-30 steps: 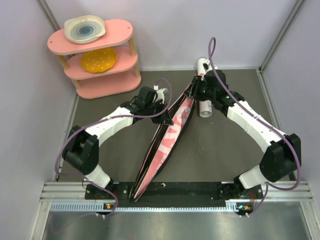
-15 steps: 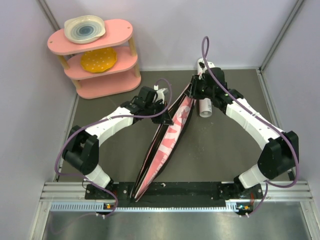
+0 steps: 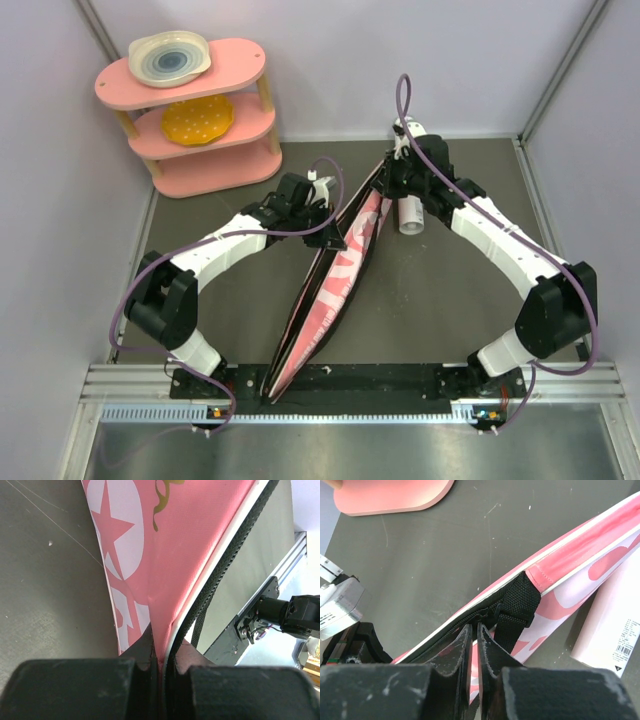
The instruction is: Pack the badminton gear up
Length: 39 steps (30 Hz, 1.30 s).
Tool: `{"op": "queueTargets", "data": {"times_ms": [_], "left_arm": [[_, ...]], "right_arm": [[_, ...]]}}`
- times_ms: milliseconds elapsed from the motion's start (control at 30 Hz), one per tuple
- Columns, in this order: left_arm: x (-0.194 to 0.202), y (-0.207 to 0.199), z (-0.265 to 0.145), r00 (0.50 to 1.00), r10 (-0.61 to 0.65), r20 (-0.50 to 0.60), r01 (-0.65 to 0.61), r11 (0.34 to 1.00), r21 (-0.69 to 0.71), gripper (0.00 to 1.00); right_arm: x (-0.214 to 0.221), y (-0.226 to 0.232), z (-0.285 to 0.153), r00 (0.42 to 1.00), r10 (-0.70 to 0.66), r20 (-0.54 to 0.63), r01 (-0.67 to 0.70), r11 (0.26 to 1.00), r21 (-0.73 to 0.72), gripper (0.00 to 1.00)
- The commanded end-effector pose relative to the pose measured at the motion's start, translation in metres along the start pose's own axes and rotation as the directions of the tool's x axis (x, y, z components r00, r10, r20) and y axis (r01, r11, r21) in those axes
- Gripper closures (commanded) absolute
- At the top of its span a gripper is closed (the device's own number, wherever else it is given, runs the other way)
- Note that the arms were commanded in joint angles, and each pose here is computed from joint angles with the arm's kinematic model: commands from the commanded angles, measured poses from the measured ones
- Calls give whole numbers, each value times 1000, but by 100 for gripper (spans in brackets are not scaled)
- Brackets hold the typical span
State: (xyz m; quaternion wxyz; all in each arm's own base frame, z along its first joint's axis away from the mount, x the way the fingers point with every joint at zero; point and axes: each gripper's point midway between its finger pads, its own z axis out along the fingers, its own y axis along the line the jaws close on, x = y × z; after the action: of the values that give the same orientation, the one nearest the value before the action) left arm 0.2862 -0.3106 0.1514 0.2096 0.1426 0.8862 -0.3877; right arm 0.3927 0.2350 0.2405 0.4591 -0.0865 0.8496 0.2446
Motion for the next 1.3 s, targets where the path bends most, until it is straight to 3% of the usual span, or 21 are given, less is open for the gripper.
{"op": "queueTargets", "data": {"times_ms": [0,100,267,667,1000,1267], "left_arm": [[-6,-25,-11,999,32,26,-34,997,72,100],[-6,-25,-12,999,33,27,-35,997,72,100],[-6,-25,-12,999,34,26,-35,997,74,100],[-5,-25,-12,999,31,23,-33,997,76,100],[-6,-26,-13,999,33,29,-35,997,75,100],[-6,-27,-13,999,34,29,-36,996,77,100]], "right_arm": [[-28,28,-5,995,-28,97,39,993,-110,94],[-29,25,-4,994,-19,111,30,994,-101,93],[-27,18,1,995,24,97,-18,998,-60,77],[-31,16,3,987,122,108,-119,992,-32,66],[-20,12,11,947,312,75,-314,949,11,77],[-20,19,14,934,347,78,-350,936,28,85]]}}
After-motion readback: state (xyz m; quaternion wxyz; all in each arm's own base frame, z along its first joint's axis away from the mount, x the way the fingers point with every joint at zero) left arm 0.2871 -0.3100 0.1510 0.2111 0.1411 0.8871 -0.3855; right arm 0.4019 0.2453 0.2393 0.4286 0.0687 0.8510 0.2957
